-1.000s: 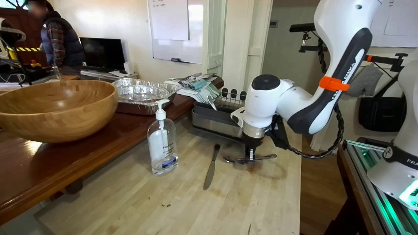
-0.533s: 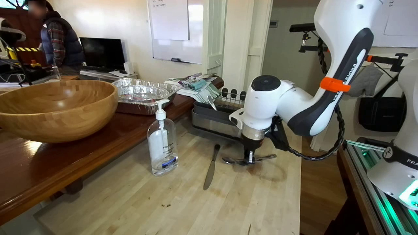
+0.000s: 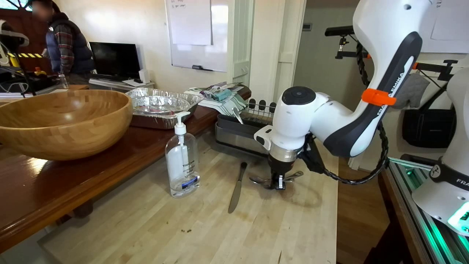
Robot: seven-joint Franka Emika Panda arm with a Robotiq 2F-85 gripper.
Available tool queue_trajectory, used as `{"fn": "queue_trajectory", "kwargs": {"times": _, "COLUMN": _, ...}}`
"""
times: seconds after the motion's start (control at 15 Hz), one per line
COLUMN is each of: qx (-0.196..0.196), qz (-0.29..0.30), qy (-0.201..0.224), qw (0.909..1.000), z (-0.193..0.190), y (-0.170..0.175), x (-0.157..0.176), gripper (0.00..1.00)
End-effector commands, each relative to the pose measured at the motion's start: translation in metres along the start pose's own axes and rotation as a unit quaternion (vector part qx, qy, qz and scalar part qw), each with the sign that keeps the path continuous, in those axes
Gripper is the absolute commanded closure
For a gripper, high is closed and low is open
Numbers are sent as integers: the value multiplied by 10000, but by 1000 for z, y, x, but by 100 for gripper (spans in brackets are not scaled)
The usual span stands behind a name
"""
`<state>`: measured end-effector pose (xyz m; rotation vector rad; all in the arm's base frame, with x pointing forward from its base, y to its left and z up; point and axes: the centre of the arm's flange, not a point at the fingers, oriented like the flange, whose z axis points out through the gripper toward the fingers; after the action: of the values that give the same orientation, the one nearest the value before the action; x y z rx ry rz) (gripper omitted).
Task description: Pick up the spoon and place it in the cutlery provision on the drying rack
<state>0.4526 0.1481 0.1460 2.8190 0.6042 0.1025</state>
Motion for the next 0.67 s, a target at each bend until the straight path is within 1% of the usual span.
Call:
{"fn": "queue_trajectory", "kwargs": {"times": 0.0, "qx": 147, "qz": -128, "qy": 66, "qw": 9998, "z": 8, "y": -3, "x": 6, "gripper": 100}}
{"fn": "queue_trajectory", "kwargs": {"times": 0.6, "qx": 555, "qz": -222, "qy": 170, "qw": 9981, "z": 1, "y": -7, "x": 15, "gripper": 100}}
